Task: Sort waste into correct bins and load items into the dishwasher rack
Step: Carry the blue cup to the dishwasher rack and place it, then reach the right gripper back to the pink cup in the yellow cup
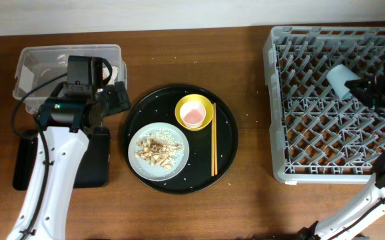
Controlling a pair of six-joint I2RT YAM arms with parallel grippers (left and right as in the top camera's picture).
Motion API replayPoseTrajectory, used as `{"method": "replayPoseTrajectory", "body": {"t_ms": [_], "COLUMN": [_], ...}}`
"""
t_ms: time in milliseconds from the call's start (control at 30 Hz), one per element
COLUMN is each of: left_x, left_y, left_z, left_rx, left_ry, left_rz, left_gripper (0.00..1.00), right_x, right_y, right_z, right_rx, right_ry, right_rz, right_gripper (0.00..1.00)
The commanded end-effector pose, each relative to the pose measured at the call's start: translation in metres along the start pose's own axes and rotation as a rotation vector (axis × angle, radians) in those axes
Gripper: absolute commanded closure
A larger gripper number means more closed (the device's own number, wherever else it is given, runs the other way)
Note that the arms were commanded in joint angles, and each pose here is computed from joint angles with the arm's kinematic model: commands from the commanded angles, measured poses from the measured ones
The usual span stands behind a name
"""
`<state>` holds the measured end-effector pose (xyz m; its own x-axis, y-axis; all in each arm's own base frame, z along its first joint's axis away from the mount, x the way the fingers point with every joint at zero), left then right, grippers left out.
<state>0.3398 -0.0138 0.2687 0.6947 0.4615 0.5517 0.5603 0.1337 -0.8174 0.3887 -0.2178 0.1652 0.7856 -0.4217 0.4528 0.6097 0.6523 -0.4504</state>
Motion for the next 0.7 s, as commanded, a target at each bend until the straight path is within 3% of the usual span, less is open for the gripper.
{"method": "replayPoseTrajectory", "body": {"t_ms": [0,100,200,367,467,500,533,667], "left_x": [0.002,0.002,0.002,0.002,0.002,0.002,0.002,0.002], "left_y": [-0.003,-0.003,-0.003,-0.003,-0.003,-0.003,-0.003,-0.003], "left_z": [0.002,0.002,0.002,0.002,0.002,0.002,0.002,0.002], "left_rx": [0.002,0.002,0.002,0.002,0.002,0.002,0.002,0.002], "left_ry": [0.007,0.007,0.007,0.007,0.007,0.007,0.007,0.007], "left_rz": [-0.014,-0.013,-0.013,-0.014,-0.013,-0.014,-0.014,-0.014], "left_gripper": [0.01,0.01,0.01,0.01,0.01,0.01,0.01,0.01], "right_x": [-0.019,-0.027,-0.023,-0.003,0.000,-0.011,-0.026,-0.080], "right_y": [-0.010,-0.035,-0.060,-0.110,-0.134,-0.123,-0.106,-0.003], "right_z": [-0.032,-0.041,-0.028,0.053,0.146,0.215,0.257,0.336], "right_rx": [-0.230,-0.282,-0.201,-0.266,-0.308,-0.205,-0.124,-0.007], "right_ry": [0.080,0.168,0.207,0.092,-0.107,-0.231,-0.283,-0.664], "right_rz": [0.119,0.105,0.012,-0.124,-0.213,-0.218,-0.171,0.205], "right_gripper": [0.87,0.84,0.84,0.83,0.83,0.58,0.20,0.10]}}
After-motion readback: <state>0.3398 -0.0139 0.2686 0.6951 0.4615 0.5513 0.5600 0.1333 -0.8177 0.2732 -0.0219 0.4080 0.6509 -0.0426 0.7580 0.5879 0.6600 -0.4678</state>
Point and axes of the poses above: each gripper's point midway between its finger pads, its own y axis out along the fingers, its own z axis along the line the jaws close on, x = y × z, the point moved 6 cm from there along -y, back along the fingers, and after that the axes turned 15 degrees about -y, right-handed, at the moved point
